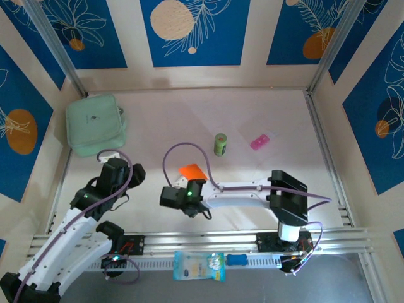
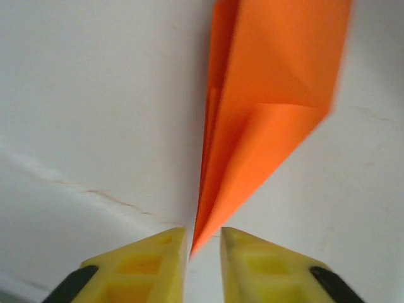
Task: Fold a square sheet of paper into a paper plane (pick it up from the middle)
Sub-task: Turn over the paper at the center of the table, then rotate the paper at the center of the table.
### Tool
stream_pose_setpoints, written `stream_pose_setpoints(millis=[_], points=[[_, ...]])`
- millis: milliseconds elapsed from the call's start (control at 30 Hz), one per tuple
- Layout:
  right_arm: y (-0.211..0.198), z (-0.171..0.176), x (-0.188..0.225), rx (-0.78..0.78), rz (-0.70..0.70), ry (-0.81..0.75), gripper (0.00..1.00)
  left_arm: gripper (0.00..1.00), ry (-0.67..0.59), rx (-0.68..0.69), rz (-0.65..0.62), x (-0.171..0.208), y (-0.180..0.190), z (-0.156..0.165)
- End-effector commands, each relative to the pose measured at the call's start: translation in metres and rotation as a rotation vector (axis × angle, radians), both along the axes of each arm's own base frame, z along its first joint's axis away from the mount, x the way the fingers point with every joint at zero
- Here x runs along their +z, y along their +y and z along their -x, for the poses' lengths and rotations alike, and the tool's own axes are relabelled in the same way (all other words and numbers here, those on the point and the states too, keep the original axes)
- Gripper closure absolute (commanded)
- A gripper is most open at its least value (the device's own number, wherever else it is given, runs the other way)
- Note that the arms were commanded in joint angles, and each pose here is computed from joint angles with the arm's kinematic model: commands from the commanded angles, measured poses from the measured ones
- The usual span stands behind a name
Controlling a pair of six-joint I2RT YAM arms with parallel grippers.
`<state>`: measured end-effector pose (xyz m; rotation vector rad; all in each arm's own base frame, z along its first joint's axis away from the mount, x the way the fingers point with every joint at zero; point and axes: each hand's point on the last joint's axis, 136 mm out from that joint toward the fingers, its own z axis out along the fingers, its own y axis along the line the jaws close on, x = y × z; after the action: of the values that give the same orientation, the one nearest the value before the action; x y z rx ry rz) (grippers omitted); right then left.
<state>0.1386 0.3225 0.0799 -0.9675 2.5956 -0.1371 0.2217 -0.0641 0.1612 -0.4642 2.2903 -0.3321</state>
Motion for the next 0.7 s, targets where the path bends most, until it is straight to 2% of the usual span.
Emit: stream_pose_setpoints(millis=[0,100,167,267,333,500,667], points=[[0.028,0.006,0.017,0.026,-0.273,0.118,0.69,0.34,-0.018,0.007,-0.011,0.009,0.004,-0.001],[0.027,0.001,0.023,-0.009,-0.460,0.202,0.63,0.35,-0.010,-0.016,0.013,0.006,-0.003,-0.002],[0.021,-0.005,0.025,-0.058,-0.551,0.239,0.63,0.36,-0.004,-0.040,0.034,0.004,-0.009,-0.004],[0.010,-0.015,0.016,-0.143,-0.671,0.331,0.73,0.46,-0.003,-0.126,0.090,0.001,-0.030,-0.008],[0.004,-0.024,0.008,-0.199,-0.730,0.375,0.81,0.47,0.014,-0.166,0.130,-0.005,-0.042,-0.010],[0.002,-0.038,-0.016,-0.298,-0.743,0.384,0.88,0.47,0.069,-0.176,0.152,-0.016,-0.049,-0.009],[0.003,-0.041,-0.046,-0.415,-0.683,0.438,0.88,0.47,0.104,-0.221,0.182,-0.025,-0.058,-0.004]])
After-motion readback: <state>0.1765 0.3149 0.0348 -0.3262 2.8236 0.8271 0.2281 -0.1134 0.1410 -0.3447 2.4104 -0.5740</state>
